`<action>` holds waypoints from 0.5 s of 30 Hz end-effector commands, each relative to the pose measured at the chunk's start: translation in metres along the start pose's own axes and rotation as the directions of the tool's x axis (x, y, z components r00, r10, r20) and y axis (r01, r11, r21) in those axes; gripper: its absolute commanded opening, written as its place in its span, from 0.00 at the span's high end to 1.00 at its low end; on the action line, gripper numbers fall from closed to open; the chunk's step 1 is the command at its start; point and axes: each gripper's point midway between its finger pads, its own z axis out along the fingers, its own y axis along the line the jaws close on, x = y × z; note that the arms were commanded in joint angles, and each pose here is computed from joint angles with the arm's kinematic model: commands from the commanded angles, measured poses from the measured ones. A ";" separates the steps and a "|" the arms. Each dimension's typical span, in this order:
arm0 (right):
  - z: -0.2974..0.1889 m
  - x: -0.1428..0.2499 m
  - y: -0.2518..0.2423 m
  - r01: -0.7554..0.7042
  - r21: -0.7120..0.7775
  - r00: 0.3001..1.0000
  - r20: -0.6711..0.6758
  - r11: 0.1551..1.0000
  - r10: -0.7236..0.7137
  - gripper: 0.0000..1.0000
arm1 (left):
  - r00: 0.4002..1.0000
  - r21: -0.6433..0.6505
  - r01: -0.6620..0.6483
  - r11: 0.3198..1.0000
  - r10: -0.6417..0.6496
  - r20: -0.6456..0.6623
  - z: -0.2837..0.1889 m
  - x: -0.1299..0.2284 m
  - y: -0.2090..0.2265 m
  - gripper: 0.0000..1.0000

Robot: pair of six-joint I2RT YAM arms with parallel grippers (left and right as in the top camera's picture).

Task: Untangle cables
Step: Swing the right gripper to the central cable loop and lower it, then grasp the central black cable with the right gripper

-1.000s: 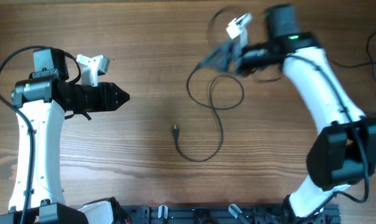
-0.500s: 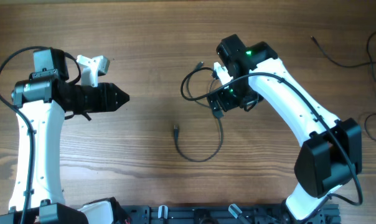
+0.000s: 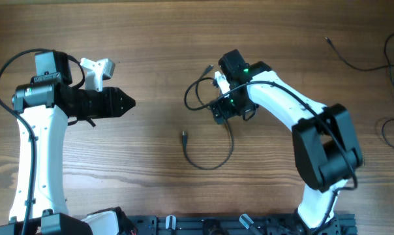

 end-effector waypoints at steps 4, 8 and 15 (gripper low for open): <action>0.022 -0.013 0.000 -0.052 -0.012 0.998 0.032 0.999 0.052 0.12 | 1.000 -0.003 -0.030 1.000 0.030 0.010 -0.003 -0.001 -0.004 0.66; 0.024 -0.033 0.000 -0.291 -0.042 0.951 0.101 0.956 0.294 0.17 | 1.000 -0.003 -0.029 1.000 0.029 0.009 -0.003 -0.001 -0.004 0.66; 0.033 -0.036 0.001 -0.730 -0.084 0.674 0.071 0.678 0.735 0.25 | 1.000 -0.002 -0.027 1.000 0.027 0.006 -0.003 0.000 -0.004 0.66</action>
